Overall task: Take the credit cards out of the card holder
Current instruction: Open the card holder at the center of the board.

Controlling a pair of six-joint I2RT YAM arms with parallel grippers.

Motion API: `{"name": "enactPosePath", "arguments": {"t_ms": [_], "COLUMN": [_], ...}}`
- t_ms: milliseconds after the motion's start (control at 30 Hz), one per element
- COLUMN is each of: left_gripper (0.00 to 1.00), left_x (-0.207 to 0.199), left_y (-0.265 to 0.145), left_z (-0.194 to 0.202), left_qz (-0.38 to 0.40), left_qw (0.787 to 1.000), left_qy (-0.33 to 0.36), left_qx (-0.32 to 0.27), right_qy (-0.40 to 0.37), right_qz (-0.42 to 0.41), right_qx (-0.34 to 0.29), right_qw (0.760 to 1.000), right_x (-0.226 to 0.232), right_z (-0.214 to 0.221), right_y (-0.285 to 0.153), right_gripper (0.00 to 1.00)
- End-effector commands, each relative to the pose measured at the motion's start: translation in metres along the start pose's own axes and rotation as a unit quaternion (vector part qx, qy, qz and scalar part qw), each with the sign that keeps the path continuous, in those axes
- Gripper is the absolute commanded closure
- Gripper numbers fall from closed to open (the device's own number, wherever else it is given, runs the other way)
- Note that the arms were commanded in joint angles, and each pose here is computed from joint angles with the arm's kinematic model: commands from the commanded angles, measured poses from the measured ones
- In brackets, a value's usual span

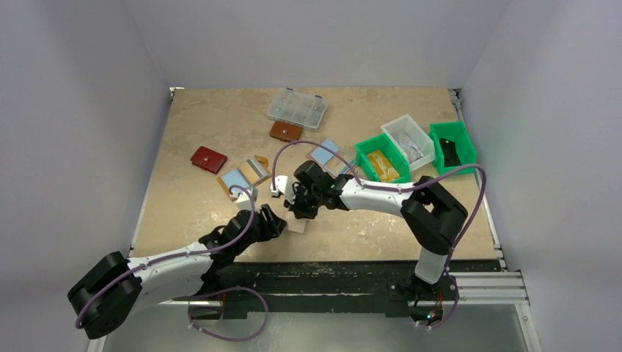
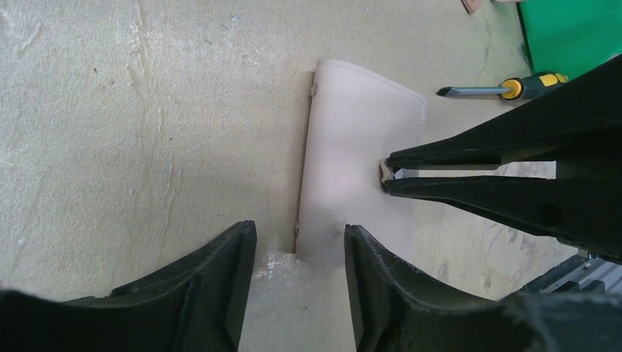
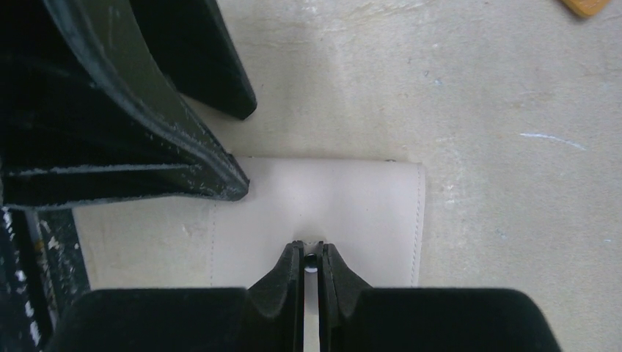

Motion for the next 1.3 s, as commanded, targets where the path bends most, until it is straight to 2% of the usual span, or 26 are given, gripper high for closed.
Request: {"name": "enactPosePath", "arguments": {"t_ms": [0,133,200,533,767,1033,1267], "left_gripper": [0.46,0.29,0.24,0.17,0.16,0.16,0.32], "left_x": [-0.001,-0.009,-0.018,-0.045,-0.062,-0.086,-0.091], "left_y": [-0.003,-0.005,-0.006,-0.013,-0.015,-0.023,-0.02], "left_z": [-0.001,0.001,0.002,0.006,0.013,0.005,0.001], "left_qz": [0.008,0.034,0.059,0.145,0.191,0.257,0.264], "left_qw": [1.0,0.999,0.998,0.987,0.975,0.956,0.952], "left_qy": [-0.013,-0.029,-0.035,-0.06,-0.098,-0.131,-0.149], "left_qx": [-0.003,0.005,0.011,0.029,0.058,0.051,0.045], "right_qy": [-0.023,-0.026,-0.026,-0.016,-0.022,-0.028,-0.032], "right_qz": [-0.052,-0.074,-0.08,-0.096,-0.103,-0.119,-0.126], "right_qx": [-0.04,-0.054,-0.063,-0.117,-0.136,-0.141,-0.147], "right_qw": [0.998,0.995,0.995,0.988,0.985,0.982,0.981], "right_x": [0.004,0.002,0.0,-0.007,-0.006,0.0,0.003], "right_z": [-0.018,-0.017,-0.018,-0.024,-0.026,-0.025,-0.026], "right_y": [-0.025,-0.034,-0.038,-0.063,-0.073,-0.073,-0.075], "right_gripper": [1.0,1.0,1.0,1.0,1.0,1.0,1.0]}}
Point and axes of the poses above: each gripper's point midway between its finger pads, its own y axis out along the fingers, its own x axis along the line the jaws close on, z = x × y, the point moved 2 cm from there along -y, back along the fingers, and after that the axes turned 6 degrees about -y, right-handed, at the moved point
